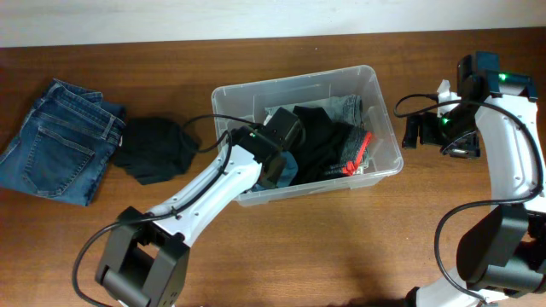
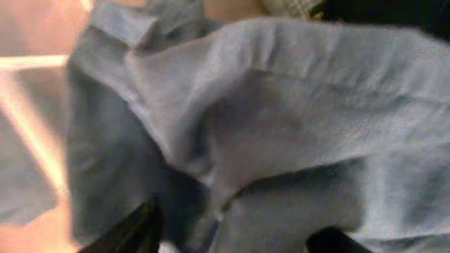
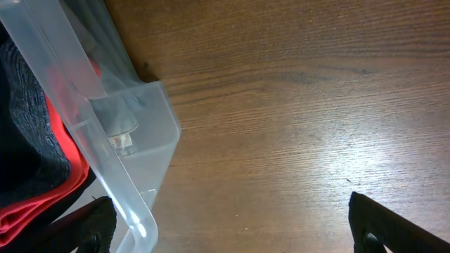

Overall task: Pack container
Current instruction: 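Lower the cloth into the container's left side with the left gripper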

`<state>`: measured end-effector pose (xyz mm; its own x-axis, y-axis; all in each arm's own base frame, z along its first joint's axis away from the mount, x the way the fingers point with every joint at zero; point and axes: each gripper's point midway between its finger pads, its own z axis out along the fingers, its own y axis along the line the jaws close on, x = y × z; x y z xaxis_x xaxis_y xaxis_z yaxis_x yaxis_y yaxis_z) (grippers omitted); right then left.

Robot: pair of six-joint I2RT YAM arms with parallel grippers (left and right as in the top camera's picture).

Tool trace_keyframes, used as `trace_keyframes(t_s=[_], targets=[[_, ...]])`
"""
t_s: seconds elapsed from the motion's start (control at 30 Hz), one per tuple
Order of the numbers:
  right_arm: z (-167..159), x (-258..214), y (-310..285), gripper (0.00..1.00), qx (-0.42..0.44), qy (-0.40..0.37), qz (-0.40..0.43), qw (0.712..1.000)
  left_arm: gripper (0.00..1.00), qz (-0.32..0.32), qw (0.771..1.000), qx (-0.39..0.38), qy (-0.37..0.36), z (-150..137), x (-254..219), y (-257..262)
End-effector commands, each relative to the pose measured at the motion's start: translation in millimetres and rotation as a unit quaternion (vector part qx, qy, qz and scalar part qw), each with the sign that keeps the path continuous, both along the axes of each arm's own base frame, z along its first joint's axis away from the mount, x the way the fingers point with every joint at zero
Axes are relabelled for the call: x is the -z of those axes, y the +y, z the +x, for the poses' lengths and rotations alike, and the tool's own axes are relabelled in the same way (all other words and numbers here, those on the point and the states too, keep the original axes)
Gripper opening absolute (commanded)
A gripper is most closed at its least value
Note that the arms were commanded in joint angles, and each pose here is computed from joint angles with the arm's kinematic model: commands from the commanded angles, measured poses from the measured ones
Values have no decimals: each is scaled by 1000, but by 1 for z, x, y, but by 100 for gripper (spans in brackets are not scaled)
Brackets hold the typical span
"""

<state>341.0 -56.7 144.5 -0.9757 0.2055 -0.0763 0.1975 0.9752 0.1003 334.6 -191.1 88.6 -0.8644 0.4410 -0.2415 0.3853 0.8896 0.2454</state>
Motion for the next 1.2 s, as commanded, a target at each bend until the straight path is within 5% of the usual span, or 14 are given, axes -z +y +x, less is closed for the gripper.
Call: trace_keyframes(t_s=[0.0, 0.3, 0.33, 0.4, 0.47, 0.83, 1.17], targets=[[3, -10, 0, 98, -2, -16, -8, 1000, 61, -3, 998, -8, -61, 21, -42, -1], [3, -10, 0, 98, -2, -16, -8, 1000, 66, -71, 995, 2, -75, 24, -78, -21], [3, -10, 0, 98, -2, -16, -8, 1000, 61, -77, 995, 5, -70, 22, -77, -23], [3, -10, 0, 98, -2, -16, -8, 1000, 19, -110, 993, 18, -44, 14, -74, -36], [3, -10, 0, 98, -2, -16, -8, 1000, 1, -140, 990, 27, -17, 5, -72, -46], [3, -10, 0, 98, -2, -16, -8, 1000, 1, -122, 992, 8, 15, 2, -45, -44], [3, -10, 0, 98, -2, -16, -8, 1000, 1, -67, 992, -2, 107, -5, 37, -44]])
